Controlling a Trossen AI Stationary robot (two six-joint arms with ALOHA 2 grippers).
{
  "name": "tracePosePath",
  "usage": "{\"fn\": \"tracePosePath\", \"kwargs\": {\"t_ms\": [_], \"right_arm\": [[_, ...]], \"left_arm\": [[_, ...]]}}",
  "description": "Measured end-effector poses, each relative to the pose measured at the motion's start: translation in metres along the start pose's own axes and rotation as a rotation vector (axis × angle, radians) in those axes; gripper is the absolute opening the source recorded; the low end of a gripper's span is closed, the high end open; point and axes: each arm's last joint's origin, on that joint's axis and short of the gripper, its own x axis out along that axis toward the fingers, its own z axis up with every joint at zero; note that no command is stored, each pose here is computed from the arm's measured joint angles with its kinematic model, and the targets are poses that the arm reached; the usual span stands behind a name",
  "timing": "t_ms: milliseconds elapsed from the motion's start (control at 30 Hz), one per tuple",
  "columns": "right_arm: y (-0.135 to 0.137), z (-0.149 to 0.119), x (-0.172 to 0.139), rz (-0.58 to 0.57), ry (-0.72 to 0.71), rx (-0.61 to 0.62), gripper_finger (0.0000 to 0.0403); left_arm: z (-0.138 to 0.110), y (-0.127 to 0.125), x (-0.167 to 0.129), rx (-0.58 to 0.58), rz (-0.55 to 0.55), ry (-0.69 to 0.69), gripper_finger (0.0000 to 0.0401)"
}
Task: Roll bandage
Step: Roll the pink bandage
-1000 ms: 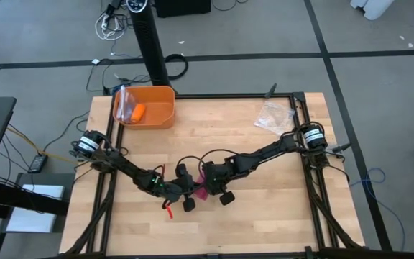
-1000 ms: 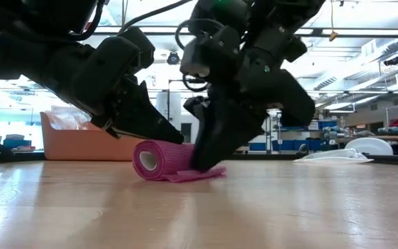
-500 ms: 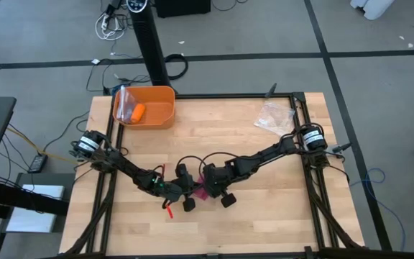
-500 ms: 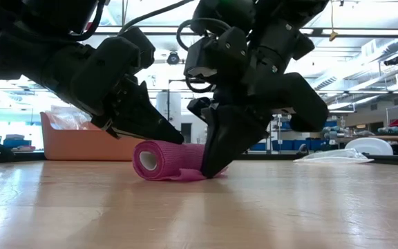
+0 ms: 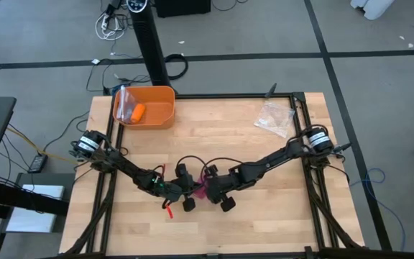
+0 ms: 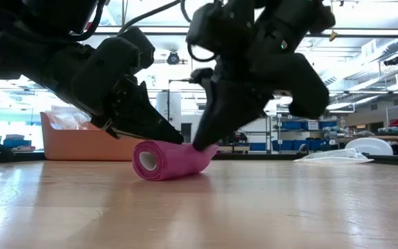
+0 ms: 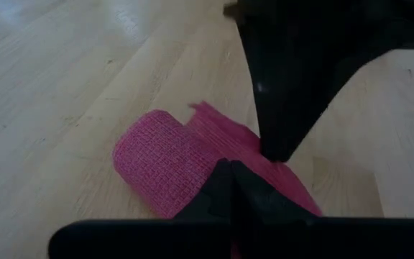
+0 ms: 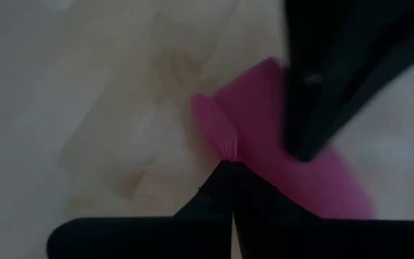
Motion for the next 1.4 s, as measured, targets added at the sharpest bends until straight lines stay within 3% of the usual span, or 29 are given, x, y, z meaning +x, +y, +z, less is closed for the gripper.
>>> {"fn": "tracePosePath", "kwargs": {"t_ms": [433, 1100, 1267, 1400], "right_arm": [[-0.017, 0.007, -0.006, -0.134, -0.058, -0.004, 0.0001], [-0.025, 0.009, -0.008, -0.145, -0.096, 0.084, 0.0000], [-0.035, 0.001, -0.004, -0.159, -0.109, 0.146, 0.0000], [-0.036, -0.018, 0.003, -0.098, -0.079, 0.189, 0.0000]], "left_arm": [[0.000, 0.000, 0.000, 0.012, 0.000, 0.001, 0.0000], [0.027, 0.004, -0.025, 0.096, 0.038, -0.031, 0.0013], [0.026, 0.004, -0.032, 0.112, 0.083, -0.013, 0.0014], [0.021, 0.007, -0.033, 0.091, 0.104, 0.034, 0.0010]]}}
